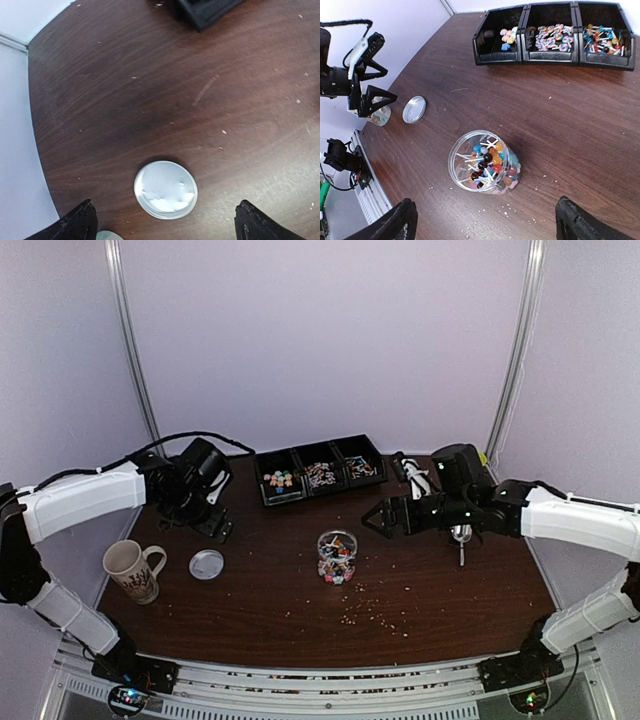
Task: Pack the candies
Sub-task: Move the packing box to the center of the board, then pick up the box lid from the center of the board.
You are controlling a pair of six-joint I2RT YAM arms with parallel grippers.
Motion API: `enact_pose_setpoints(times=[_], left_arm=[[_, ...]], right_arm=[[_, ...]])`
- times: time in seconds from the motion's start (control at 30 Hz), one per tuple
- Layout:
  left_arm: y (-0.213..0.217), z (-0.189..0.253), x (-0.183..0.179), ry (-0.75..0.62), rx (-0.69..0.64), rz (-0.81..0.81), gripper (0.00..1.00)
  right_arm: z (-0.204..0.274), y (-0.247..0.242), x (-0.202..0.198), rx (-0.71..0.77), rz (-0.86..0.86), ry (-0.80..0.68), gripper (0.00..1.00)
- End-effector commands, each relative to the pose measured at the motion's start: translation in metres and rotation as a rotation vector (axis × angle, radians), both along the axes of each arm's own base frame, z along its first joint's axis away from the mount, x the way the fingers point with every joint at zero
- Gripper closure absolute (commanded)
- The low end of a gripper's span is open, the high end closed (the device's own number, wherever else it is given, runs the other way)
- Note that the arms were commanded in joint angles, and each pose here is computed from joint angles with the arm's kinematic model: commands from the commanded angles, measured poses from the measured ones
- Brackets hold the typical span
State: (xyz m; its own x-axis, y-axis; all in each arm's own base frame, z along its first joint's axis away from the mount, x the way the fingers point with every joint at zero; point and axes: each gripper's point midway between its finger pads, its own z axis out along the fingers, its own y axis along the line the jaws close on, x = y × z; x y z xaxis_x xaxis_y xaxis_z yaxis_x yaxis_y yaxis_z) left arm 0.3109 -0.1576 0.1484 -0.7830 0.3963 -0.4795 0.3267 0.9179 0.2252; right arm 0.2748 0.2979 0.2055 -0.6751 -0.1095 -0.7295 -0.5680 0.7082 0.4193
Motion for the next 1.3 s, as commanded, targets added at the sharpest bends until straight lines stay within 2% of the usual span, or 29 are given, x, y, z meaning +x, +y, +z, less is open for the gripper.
enact_pose_setpoints(times=[0.0,0.23,0.37,0.53,0.7,0.93,1.13,1.27], left_arm=[[-0.002,-0.013,-0.009,0.001,0.038,0.074,0.02],[-0.001,-0.054,-0.019,0.013,0.196,0.106,0.03],[-0.006,-0.07,-0.023,0.033,0.222,0.103,0.08],[-0.008,-0.082,-0.027,0.051,0.24,0.106,0.19],[-0.012,-0.1,-0.035,0.084,0.206,0.099,0.36],[-0.013,-0.121,-0.04,0.12,0.205,0.097,0.49],[-0.015,-0.132,-0.04,0.141,0.22,0.086,0.7],[-0.014,-0.135,-0.04,0.147,0.23,0.082,0.75]], right_arm=[[-0.006,-0.038,-0.006,-0.123,-0.08,-0.066,0.04],[0.015,-0.064,-0.02,-0.087,-0.135,-0.15,0.05],[0.022,-0.072,-0.025,-0.073,-0.145,-0.174,0.05],[0.02,-0.077,-0.029,-0.083,-0.147,-0.174,0.05],[0.018,-0.079,-0.031,-0.082,-0.15,-0.173,0.05],[0.018,-0.077,-0.031,-0.078,-0.146,-0.164,0.06],[0.02,-0.077,-0.031,-0.072,-0.148,-0.16,0.06],[0.018,-0.078,-0.031,-0.08,-0.15,-0.161,0.06]])
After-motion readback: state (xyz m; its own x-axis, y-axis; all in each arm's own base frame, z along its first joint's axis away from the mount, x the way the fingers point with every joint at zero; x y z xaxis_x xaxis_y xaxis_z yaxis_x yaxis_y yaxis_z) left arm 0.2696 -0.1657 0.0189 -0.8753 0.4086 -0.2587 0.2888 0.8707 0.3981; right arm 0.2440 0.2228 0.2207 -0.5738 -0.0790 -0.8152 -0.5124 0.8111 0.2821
